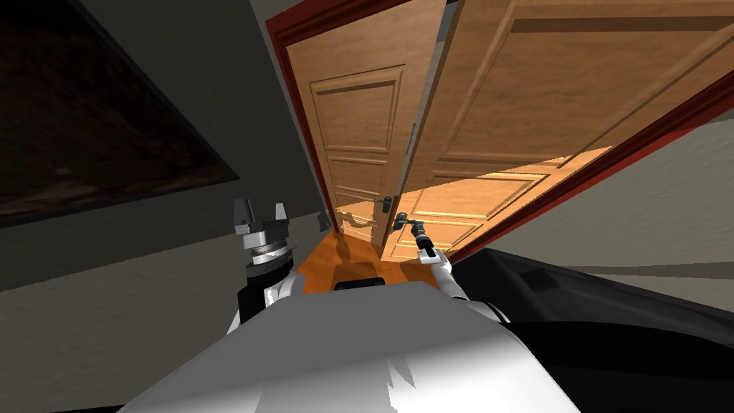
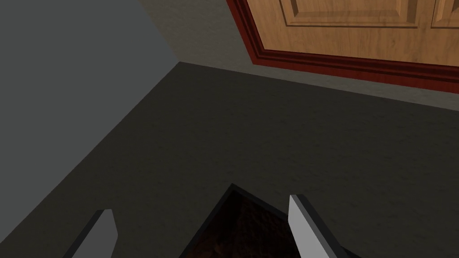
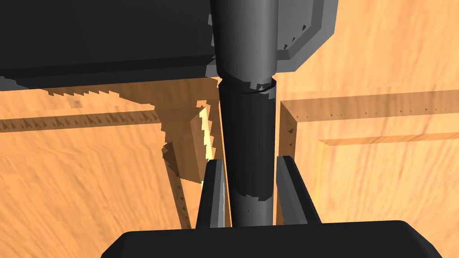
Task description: Pull the door open
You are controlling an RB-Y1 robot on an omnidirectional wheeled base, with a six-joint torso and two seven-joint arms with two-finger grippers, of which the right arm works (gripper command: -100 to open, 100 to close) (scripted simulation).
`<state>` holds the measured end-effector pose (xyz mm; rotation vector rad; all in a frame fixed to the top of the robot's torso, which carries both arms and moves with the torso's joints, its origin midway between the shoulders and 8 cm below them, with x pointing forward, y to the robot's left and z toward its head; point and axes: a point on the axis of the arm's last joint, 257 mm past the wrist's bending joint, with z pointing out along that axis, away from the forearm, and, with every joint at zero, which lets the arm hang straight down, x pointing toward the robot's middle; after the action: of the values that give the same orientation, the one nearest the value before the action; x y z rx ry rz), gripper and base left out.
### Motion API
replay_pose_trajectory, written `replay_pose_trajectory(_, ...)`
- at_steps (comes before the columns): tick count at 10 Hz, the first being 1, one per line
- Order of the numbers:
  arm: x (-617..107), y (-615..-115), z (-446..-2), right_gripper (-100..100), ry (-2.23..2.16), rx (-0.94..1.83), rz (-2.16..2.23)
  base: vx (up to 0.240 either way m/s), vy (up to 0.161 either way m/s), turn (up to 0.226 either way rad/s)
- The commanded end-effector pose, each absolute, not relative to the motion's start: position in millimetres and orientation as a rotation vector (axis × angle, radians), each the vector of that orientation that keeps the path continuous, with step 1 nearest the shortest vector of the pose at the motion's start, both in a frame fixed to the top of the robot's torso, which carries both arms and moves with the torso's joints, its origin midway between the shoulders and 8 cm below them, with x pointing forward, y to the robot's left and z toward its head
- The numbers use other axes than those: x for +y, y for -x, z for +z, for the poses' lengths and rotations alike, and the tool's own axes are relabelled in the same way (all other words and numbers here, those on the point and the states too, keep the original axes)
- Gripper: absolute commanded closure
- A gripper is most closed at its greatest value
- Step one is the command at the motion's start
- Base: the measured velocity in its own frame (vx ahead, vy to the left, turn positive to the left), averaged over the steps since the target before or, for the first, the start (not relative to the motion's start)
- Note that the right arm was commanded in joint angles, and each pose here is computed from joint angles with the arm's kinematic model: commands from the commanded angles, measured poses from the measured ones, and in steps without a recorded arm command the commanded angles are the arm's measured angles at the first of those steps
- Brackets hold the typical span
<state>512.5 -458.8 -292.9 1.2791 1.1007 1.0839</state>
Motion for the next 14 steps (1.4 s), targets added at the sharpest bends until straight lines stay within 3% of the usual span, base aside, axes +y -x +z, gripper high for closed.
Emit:
replay_pose_trajectory(1,-455,-511,-292,100,-1.267,1.115,1.102,-0.138,-0.049,0.095)
replay_pose_trajectory(14,-429,-476,-292,100,-1.178,1.253,1.249,-0.217,-0.08,0.111)
